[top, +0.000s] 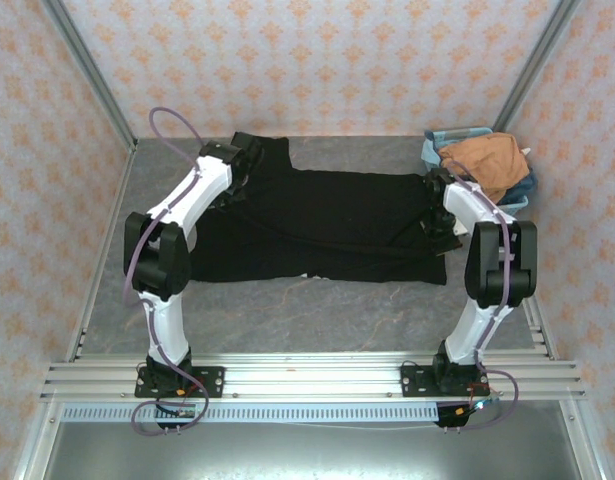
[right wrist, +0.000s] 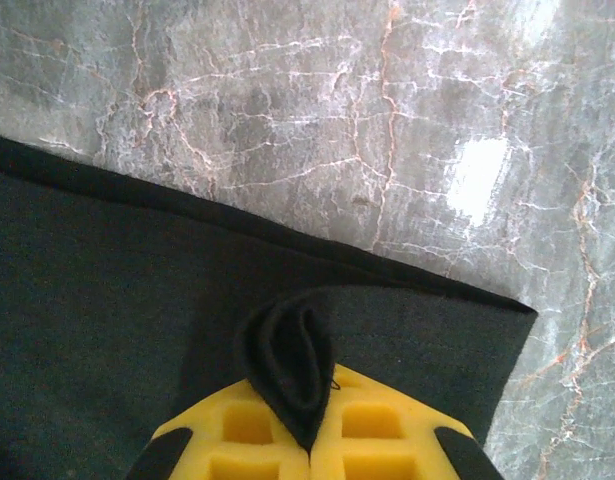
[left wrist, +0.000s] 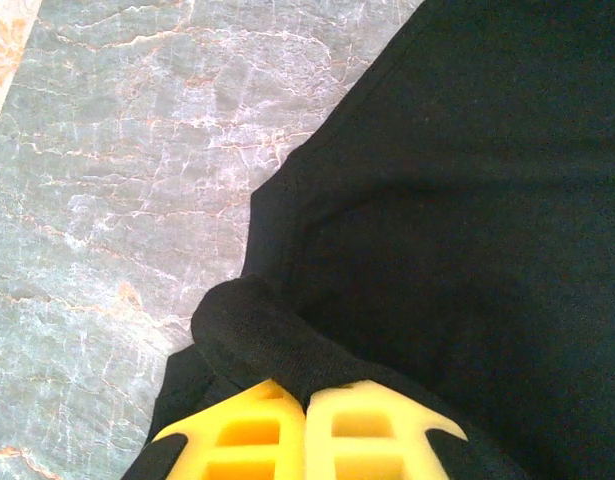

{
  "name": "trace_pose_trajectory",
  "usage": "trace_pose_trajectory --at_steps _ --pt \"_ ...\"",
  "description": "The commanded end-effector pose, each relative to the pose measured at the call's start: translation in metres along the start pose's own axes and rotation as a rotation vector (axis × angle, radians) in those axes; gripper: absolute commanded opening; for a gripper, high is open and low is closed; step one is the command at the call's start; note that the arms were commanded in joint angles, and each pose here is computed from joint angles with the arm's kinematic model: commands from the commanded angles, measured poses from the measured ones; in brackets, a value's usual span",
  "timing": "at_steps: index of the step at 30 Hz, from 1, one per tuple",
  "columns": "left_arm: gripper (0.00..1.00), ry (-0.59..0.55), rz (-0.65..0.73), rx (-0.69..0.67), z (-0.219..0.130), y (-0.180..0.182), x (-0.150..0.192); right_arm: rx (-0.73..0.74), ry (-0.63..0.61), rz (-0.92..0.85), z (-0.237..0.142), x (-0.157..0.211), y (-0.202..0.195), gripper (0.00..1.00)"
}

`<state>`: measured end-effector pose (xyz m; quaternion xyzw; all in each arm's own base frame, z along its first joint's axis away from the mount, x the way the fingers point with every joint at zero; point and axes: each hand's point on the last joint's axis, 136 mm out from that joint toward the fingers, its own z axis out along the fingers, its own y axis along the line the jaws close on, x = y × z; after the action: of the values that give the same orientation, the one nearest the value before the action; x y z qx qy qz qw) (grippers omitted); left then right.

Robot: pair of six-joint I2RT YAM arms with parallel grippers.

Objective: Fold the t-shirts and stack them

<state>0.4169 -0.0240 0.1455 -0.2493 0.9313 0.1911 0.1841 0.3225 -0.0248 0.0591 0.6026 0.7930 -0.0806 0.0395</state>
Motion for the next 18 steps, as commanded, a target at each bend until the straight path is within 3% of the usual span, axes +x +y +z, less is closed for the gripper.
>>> trace_pose_trajectory --at_steps 1,2,3,4,5,7,11,18 --pt "0.00 -0.028 0.007 0.013 0.001 -0.003 -0.014 -0.029 -0.048 -0.034 -0.002 -0.013 0.015 0.12" --pt "0.03 -0.022 0.017 0.024 0.002 -0.005 -0.015 -0.039 -0.050 -0.055 -0.004 -0.015 0.020 0.25" --pt "0.13 -0.013 0.027 0.034 0.003 -0.007 -0.016 -0.046 -0.056 -0.085 -0.007 -0.017 0.025 0.40" --pt "0.35 -0.005 0.033 0.043 0.002 -0.008 -0.017 -0.042 -0.067 -0.113 -0.010 -0.020 0.027 0.51" --pt "0.51 0.002 0.031 0.040 0.001 -0.004 -0.017 -0.037 -0.078 -0.129 -0.015 -0.023 0.027 0.58" --pt "0.65 0.010 0.022 0.037 -0.004 0.008 -0.018 -0.050 -0.079 -0.155 -0.023 -0.026 0.024 0.65" --pt "0.68 0.095 -0.045 0.061 -0.008 0.043 0.005 -0.076 -0.060 -0.177 -0.035 -0.024 0.008 0.70" --pt "0.64 0.413 -0.188 0.112 0.028 0.090 0.108 -0.061 0.048 -0.171 -0.017 0.011 -0.044 0.70"
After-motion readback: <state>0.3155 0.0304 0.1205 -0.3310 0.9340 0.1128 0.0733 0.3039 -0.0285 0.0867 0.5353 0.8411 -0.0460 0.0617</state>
